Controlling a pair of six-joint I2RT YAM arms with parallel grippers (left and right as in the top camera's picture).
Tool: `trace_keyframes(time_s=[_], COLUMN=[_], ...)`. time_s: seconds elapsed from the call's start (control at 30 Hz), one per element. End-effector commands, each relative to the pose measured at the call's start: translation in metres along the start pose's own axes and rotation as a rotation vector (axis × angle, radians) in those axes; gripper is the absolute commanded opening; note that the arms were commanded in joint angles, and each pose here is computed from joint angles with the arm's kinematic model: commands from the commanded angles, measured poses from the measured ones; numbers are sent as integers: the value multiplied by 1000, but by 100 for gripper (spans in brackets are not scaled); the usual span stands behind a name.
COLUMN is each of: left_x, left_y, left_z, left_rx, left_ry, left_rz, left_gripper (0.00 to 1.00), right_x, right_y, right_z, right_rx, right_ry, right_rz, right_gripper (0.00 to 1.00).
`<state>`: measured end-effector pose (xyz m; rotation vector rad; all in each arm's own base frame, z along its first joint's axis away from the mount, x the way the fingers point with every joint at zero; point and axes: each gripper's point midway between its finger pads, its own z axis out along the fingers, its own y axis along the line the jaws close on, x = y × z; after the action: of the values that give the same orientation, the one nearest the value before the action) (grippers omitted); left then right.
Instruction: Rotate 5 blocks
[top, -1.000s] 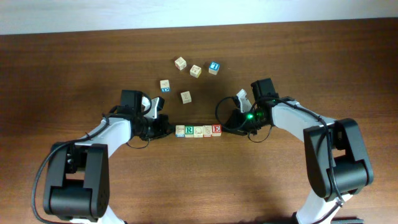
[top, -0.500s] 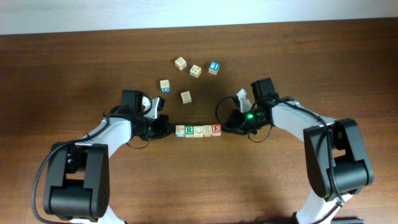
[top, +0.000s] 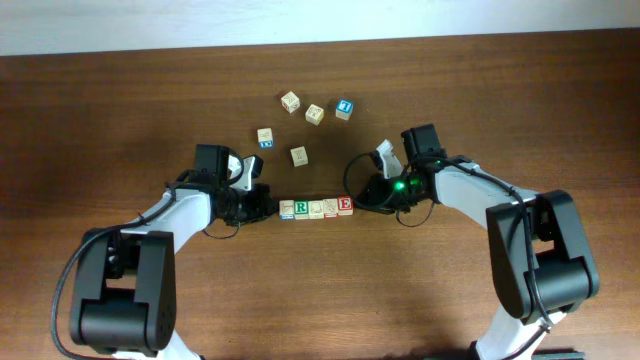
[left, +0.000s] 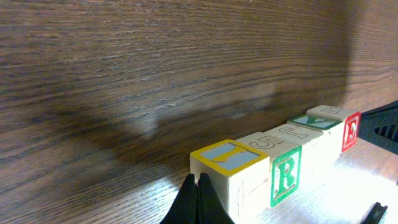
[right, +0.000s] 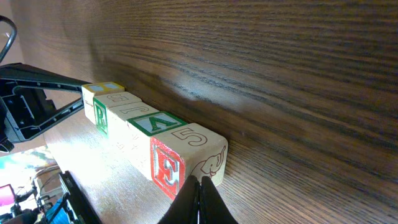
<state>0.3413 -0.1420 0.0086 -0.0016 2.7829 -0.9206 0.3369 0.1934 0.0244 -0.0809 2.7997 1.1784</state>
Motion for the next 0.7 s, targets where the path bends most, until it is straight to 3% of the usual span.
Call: trace_keyframes(time_s=[0.0,0.3,0.67], left_x=[9,9,9], left_y=[-16,-16,-16], left_z=[6,6,6], left_rx=[73,73,73], left_ry=[38,39,39], left_rz=[1,0,0], left_gripper=[0,0,0], right_x=[10,8,8], right_y=[36,8,1], right_z=[5,8,8], right_rx=[-114,31,74], right_ry=[40,19,10], right_rz=[-70,85,114], right_gripper=[4,4,4])
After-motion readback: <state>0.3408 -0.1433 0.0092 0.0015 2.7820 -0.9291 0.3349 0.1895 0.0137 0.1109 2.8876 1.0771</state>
